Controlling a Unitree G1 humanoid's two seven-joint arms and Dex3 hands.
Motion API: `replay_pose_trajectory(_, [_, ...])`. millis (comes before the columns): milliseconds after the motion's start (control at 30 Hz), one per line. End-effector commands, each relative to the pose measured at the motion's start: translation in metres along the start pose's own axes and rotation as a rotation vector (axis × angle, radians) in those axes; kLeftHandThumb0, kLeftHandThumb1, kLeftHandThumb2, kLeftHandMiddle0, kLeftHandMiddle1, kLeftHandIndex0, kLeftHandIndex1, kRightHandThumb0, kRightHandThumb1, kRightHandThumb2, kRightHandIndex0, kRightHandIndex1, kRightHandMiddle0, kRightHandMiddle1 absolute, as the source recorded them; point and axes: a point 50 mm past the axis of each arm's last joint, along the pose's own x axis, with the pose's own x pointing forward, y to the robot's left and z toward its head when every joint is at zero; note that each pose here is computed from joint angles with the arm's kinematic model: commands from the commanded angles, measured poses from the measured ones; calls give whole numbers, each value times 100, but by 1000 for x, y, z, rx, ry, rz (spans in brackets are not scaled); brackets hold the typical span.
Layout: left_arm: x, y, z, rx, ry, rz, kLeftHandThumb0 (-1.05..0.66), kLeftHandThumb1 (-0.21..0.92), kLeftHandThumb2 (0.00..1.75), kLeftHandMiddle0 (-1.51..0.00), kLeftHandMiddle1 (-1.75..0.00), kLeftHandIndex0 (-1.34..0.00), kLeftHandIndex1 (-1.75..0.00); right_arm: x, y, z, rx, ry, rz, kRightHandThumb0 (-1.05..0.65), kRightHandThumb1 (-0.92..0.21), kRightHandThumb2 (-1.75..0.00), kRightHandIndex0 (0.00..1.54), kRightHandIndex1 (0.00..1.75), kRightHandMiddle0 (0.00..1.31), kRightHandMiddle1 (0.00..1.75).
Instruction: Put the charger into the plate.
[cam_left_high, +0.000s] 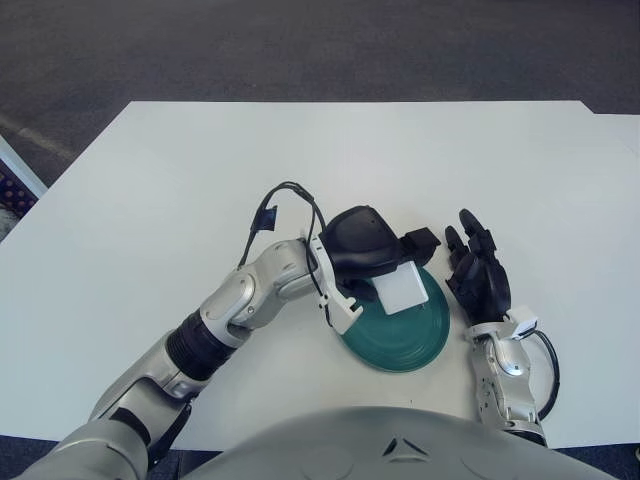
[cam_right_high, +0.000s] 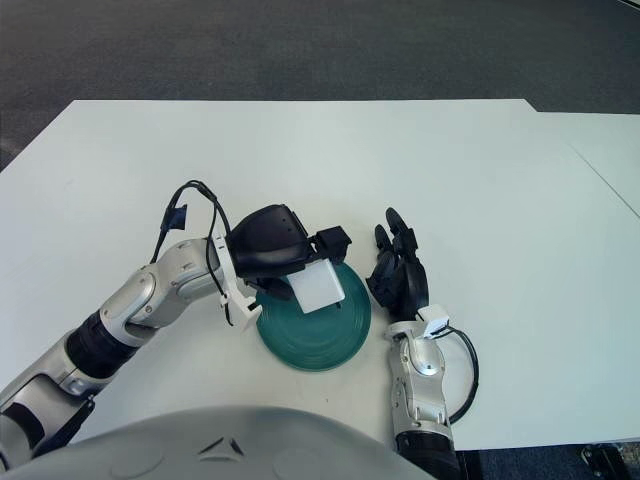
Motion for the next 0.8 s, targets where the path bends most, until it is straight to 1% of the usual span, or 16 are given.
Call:
replay_pose_trajectory(0, [-1,-8,0,13,14,-36,-47,34,129,-125,-175,-60,-175,-28,-5,-40,48,256,-63,-83,-92,-96,12,2,0,32])
replay_pose_trajectory(100, [0,-19,-4,6,20,-40,-47,35,127,-120,-175,-59,-175,-27,-5,-40,42,257,-71,-84,-92,-96,12,2,0,34])
replay_pose_trajectory(233, [1,-21,-2,19,-2,-35,-47,36,127,-117,-175,-58,-175,-28,-6,-41,31,255,-75,-84,-92,-97,13,2,0,35])
replay_pose_trajectory(367, [3,-30,-3,15,-12,-43,-45,40,120,-115,-175,-54,-175,-29,-6,-41,5,253,-73,-85,-92,-98,12,1,0,30])
replay_pose_trajectory(467, [3,-36,-5,33,-3,-71,-45,42,119,-114,-175,-53,-175,-29,-7,-41,-10,254,-71,-86,-92,-98,12,1,0,27])
replay_pose_trajectory(600, [4,-39,-6,56,-18,-96,-45,41,119,-115,-175,-54,-175,-29,-7,-41,-22,256,-75,-87,-92,-99,11,0,0,25])
replay_pose_trajectory(767, [5,-43,-6,65,-28,-126,-46,38,123,-116,-175,-56,-175,-29,-8,-41,-50,256,-85,-88,-92,-99,14,1,0,28])
